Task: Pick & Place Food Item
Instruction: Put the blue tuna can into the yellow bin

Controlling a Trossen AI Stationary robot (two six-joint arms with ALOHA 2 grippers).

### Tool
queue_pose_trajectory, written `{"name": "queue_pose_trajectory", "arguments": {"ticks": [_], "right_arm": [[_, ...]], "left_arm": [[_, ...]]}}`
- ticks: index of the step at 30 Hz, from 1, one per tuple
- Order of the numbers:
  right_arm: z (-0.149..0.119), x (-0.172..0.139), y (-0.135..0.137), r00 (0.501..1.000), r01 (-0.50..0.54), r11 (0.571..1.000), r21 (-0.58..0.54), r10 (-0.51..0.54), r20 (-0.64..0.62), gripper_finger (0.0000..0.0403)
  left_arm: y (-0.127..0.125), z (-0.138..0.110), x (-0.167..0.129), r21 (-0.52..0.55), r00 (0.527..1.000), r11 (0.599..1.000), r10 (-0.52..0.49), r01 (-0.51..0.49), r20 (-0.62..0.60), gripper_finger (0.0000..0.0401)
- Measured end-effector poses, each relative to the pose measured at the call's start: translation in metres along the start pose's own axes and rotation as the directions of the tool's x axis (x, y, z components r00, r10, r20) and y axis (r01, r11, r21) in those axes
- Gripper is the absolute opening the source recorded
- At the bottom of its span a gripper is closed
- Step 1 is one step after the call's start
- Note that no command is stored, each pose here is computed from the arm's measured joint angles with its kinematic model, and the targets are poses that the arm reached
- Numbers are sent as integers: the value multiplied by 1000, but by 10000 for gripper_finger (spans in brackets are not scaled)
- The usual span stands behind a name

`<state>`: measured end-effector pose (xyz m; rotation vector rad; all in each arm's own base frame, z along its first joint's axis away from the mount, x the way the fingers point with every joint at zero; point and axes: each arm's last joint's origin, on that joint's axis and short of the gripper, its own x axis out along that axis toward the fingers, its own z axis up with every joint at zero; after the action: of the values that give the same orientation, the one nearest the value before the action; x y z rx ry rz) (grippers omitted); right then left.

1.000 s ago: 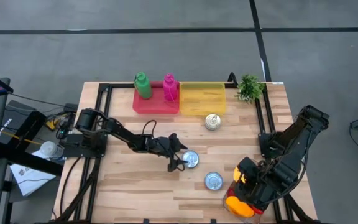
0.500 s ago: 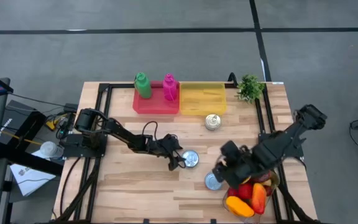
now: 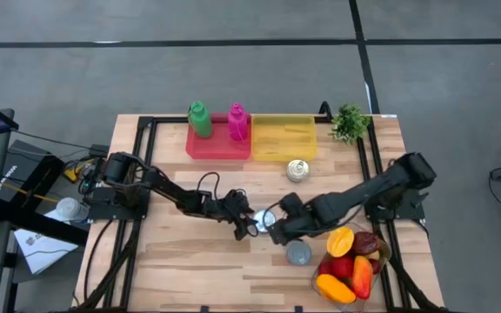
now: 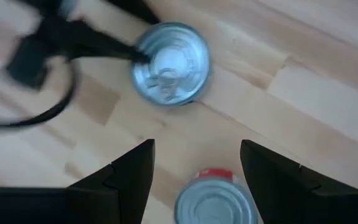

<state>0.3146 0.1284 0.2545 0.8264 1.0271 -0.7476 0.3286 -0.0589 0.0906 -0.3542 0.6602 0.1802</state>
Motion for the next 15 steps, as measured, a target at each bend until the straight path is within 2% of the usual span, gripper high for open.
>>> {"name": "queue_pose_trajectory", "arguments": {"ticks": [5, 15], "right_arm": [[-4, 16, 3, 999, 47, 999, -6, -47, -7, 232], [-6, 17, 8, 1000, 2, 1000, -1, -2, -8, 232]], "left_arm": [[-1, -12, -5, -60, 1000, 998, -8, 8, -2, 143], [2, -22, -10, -130, 997, 989, -59, 65, 50, 34]]}}
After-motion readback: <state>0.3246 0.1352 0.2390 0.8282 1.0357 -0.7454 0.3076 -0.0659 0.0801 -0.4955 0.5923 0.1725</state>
